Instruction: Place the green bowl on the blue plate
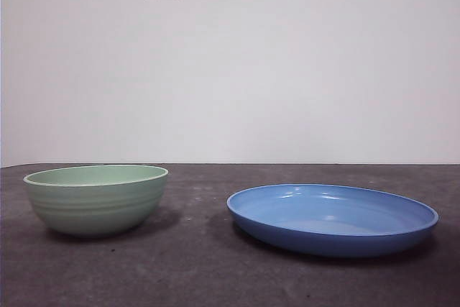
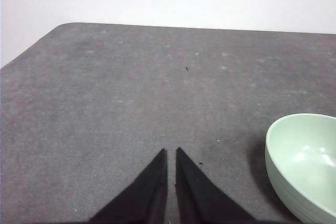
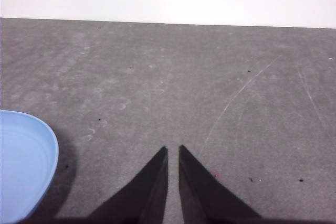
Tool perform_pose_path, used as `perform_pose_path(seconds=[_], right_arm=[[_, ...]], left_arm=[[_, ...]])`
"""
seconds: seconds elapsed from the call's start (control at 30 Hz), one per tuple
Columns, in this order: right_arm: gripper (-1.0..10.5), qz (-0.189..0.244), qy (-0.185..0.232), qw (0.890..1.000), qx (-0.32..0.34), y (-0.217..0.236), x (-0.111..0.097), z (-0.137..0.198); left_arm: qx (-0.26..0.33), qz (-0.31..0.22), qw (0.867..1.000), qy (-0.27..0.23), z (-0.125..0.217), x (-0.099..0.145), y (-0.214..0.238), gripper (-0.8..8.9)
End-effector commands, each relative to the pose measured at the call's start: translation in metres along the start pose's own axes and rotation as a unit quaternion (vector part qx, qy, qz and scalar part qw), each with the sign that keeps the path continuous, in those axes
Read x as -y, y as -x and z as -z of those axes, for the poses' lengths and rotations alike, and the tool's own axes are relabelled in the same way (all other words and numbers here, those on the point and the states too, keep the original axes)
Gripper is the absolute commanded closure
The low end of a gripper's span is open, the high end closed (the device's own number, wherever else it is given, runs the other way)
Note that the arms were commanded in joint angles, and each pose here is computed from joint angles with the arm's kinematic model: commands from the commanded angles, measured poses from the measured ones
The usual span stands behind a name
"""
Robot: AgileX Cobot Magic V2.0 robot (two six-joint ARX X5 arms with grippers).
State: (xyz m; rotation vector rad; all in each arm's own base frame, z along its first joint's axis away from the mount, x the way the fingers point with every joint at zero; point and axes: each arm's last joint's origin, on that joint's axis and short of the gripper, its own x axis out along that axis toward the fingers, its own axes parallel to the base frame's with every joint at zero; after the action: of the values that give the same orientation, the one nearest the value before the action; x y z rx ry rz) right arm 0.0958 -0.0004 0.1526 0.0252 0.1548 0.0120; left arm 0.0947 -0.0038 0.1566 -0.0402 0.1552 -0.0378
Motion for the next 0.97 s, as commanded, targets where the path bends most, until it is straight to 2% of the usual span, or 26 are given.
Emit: perform_pose_path(seconds=[0.03,0.2,0.3,0.43,0.7,0.77,0.97], right_arm=[[9.1,-0.003,0.000,1.000,0.006,0.000,0.000,0.000],[9.1,-0.005,-0.037,0.999,0.006,0.000,0.000,0.000],[9.4,-0.026,-0.057,0.998,0.005,0.000,-0.002,-0.001],[9.4,-0.032,-0.093,0.995,0.020,0.003,-0.002,-0.012],[9.4,-0.049,-0.153,0.986,0.054,0.027,-0.005,-0.070],[9.4,-0.063,-0.154,0.985,0.052,0.032,-0.007,-0.085],[9.4,-0.119,-0.152,0.981,-0.007,0.041,-0.013,-0.125]], left_arm=[[-0.010,-0.003,1.000,0.003,0.007,-0.001,-0.002,7.87],[-0.008,-0.003,1.000,0.028,0.006,0.000,-0.002,7.98],[-0.009,0.010,0.999,0.046,0.005,0.000,-0.001,7.98],[0.005,0.017,0.998,0.058,-0.008,0.002,0.002,7.98],[0.050,0.038,0.992,0.111,-0.069,0.007,0.018,7.98],[0.053,0.045,0.991,0.111,-0.087,0.008,0.021,7.98],[0.009,0.131,0.985,0.108,-0.141,0.018,0.025,7.98]])
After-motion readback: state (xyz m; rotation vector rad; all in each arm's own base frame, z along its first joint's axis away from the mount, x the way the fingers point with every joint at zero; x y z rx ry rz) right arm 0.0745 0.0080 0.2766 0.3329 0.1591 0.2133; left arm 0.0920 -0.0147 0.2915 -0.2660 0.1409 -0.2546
